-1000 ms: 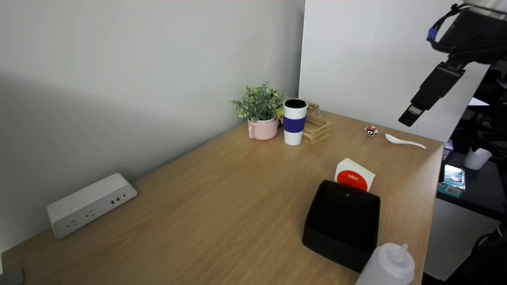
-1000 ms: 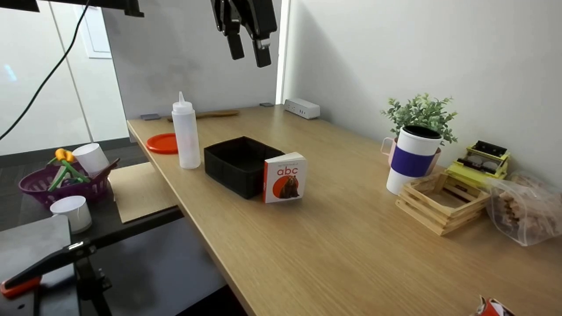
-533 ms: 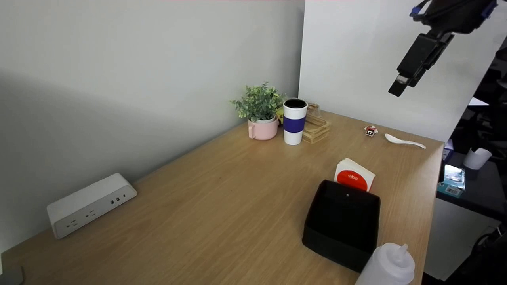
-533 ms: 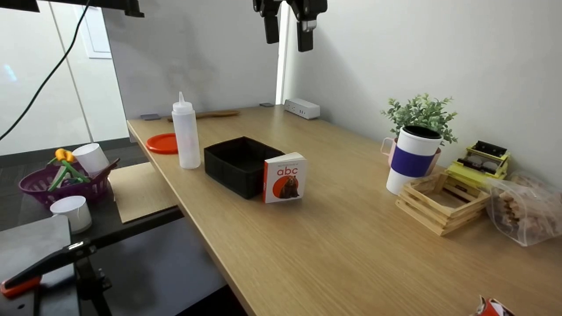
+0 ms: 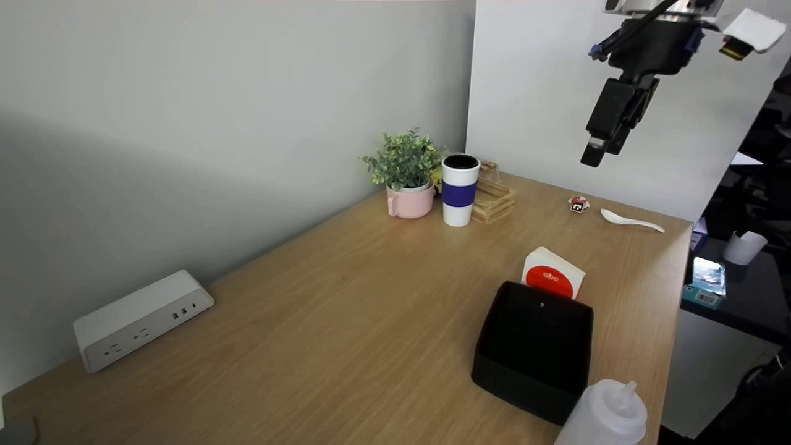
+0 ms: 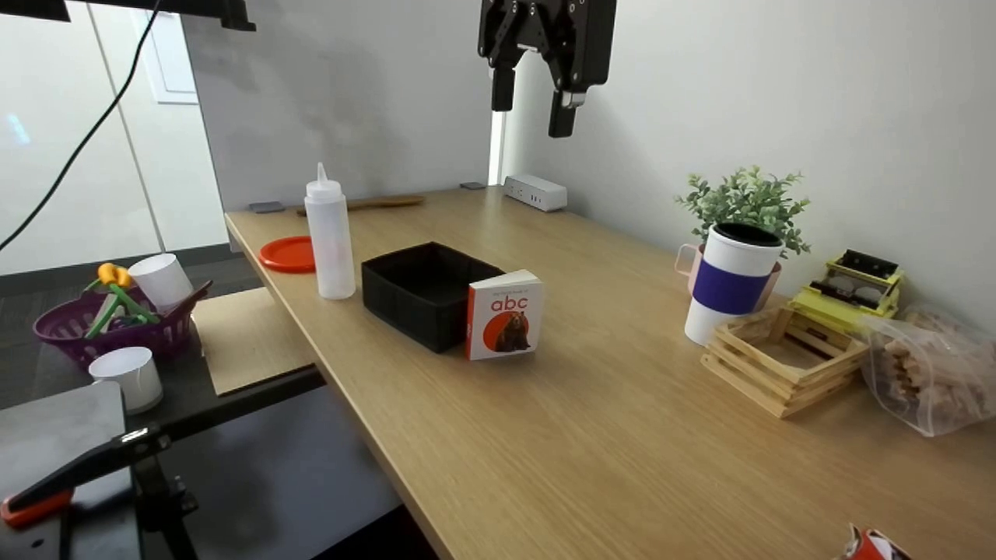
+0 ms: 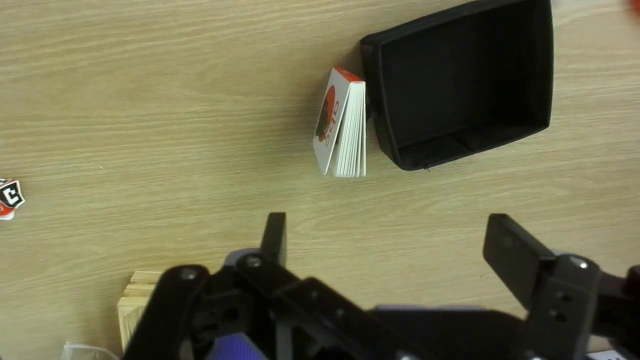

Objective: Put the book in the box

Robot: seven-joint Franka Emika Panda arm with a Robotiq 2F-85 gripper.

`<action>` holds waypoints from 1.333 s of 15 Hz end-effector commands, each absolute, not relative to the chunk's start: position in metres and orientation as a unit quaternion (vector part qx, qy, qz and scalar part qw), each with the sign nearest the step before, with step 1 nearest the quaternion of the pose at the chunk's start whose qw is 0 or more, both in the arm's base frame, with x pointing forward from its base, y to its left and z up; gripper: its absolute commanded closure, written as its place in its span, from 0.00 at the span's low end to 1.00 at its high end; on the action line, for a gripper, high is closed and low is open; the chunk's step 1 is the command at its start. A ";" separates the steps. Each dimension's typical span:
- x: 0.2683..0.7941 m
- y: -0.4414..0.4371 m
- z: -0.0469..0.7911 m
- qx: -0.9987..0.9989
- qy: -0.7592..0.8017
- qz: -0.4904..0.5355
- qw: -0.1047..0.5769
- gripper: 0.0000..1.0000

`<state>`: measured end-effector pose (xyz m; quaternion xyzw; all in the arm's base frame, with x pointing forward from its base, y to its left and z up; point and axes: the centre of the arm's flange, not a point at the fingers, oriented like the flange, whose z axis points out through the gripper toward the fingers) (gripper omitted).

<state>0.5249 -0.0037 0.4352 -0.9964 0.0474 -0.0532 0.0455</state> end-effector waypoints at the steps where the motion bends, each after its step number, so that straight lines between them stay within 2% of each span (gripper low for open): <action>1: 0.524 -0.004 0.438 -0.996 0.047 -0.056 0.046 0.00; 3: 0.527 -0.003 0.441 -0.996 0.050 -0.056 0.049 0.00; 11: 0.617 -0.025 0.396 -0.992 0.035 -0.015 0.122 0.00; 15: 0.654 -0.034 0.358 -0.988 0.036 0.037 0.146 0.00; 16: 0.656 -0.035 0.352 -0.987 0.041 0.056 0.146 0.00; 17: 0.627 -0.030 0.357 -0.990 0.042 0.028 0.133 0.00; 20: 0.640 -0.033 0.342 -0.989 0.042 0.048 0.136 0.00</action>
